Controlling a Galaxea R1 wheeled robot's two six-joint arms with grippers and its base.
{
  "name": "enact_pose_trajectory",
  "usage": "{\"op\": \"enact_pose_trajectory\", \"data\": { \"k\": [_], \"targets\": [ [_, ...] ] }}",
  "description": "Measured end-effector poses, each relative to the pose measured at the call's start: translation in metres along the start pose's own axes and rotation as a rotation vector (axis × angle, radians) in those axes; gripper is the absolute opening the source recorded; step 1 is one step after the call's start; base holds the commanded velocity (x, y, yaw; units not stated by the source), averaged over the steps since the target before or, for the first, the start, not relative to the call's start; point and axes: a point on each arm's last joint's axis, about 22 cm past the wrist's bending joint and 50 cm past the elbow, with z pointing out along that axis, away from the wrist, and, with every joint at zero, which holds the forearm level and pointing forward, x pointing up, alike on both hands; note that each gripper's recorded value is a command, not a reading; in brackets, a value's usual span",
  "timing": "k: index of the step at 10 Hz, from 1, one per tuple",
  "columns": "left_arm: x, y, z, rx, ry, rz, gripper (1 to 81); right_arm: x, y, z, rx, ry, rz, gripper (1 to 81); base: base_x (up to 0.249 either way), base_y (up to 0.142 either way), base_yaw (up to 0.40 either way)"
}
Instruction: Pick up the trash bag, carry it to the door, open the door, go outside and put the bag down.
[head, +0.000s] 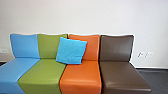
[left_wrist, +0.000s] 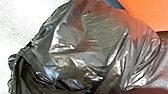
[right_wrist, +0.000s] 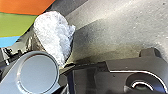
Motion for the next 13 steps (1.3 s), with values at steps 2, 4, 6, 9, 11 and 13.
{"op": "enact_pose_trajectory", "data": {
  "k": [2, 4, 6, 9, 11, 13],
  "targets": [
    [0.009, 0.007, -0.032, -0.001, 0.030, 0.012, 1.0, -0.005, -0.018, -0.013, 0.009, 0.018, -0.017, 81.1, 0.000, 0.000, 0.000],
    [0.011, 0.014, -0.056, 0.003, 0.043, 0.026, 1.0, -0.014, -0.023, -0.028, -0.003, 0.022, -0.015, 81.1, 0.000, 0.000, 0.000],
    [-0.012, 0.009, -0.066, 0.025, 0.011, 0.056, 1.0, -0.028, -0.028, -0.031, -0.010, 0.003, -0.005, 81.1, 0.000, 0.000, 0.000],
    [-0.047, -0.003, -0.085, 0.067, -0.042, 0.120, 1.0, -0.053, -0.025, -0.032, -0.037, -0.018, 0.029, 81.1, 0.000, 0.000, 0.000],
    [-0.062, -0.001, -0.099, 0.075, -0.066, 0.121, 1.0, -0.075, -0.031, -0.031, -0.042, -0.045, 0.044, 81.1, 0.000, 0.000, 0.000],
    [-0.072, 0.002, -0.113, 0.083, -0.082, 0.114, 1.0, -0.091, -0.033, -0.042, -0.054, -0.055, 0.060, 81.1, 0.000, 0.000, 0.000]
  ]
}}
